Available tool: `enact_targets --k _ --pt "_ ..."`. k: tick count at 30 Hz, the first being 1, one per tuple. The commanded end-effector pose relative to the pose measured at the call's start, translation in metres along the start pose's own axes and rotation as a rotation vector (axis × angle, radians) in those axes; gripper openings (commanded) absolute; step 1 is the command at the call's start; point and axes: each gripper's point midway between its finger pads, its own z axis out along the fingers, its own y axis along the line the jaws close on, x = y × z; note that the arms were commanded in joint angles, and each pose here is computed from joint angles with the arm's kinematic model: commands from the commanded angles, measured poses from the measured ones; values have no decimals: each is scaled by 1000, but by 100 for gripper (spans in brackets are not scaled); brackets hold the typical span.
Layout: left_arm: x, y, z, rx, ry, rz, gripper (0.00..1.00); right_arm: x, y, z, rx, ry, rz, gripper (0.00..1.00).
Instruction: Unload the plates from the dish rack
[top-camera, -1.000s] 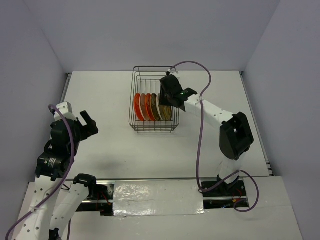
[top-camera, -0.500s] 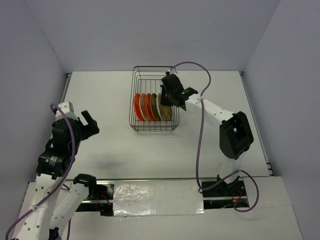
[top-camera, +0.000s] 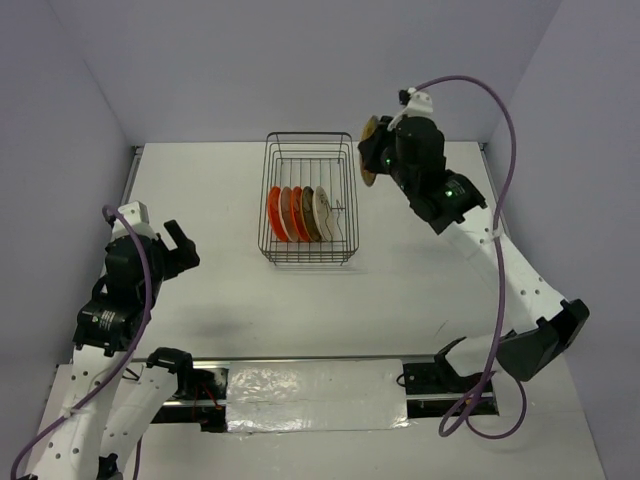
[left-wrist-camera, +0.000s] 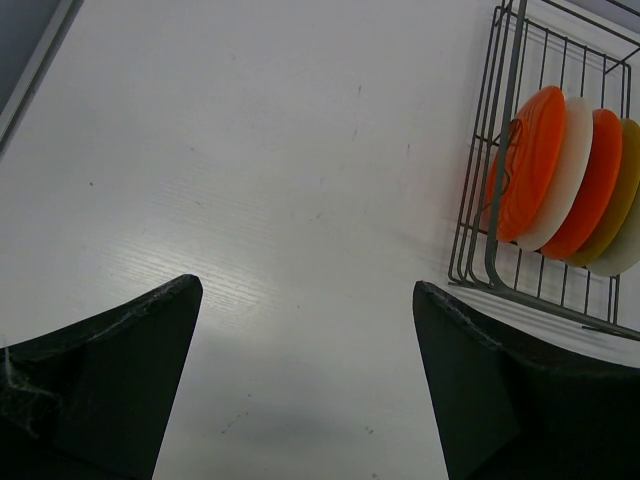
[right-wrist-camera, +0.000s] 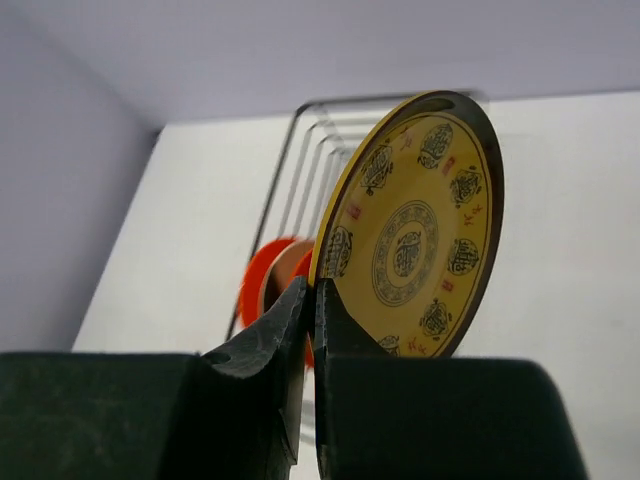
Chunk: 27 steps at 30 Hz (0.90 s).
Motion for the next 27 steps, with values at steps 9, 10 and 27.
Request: enact_targets --k 9,10,27 --pt "-10 -2 14 -59 54 52 99 51 -210 79 620 248 -174 0" --pt "-21 -5 12 -57 39 43 100 73 -228 95 647 315 -185 0" --pt "-43 -226 56 156 205 316 95 77 -203 62 529 263 82 95"
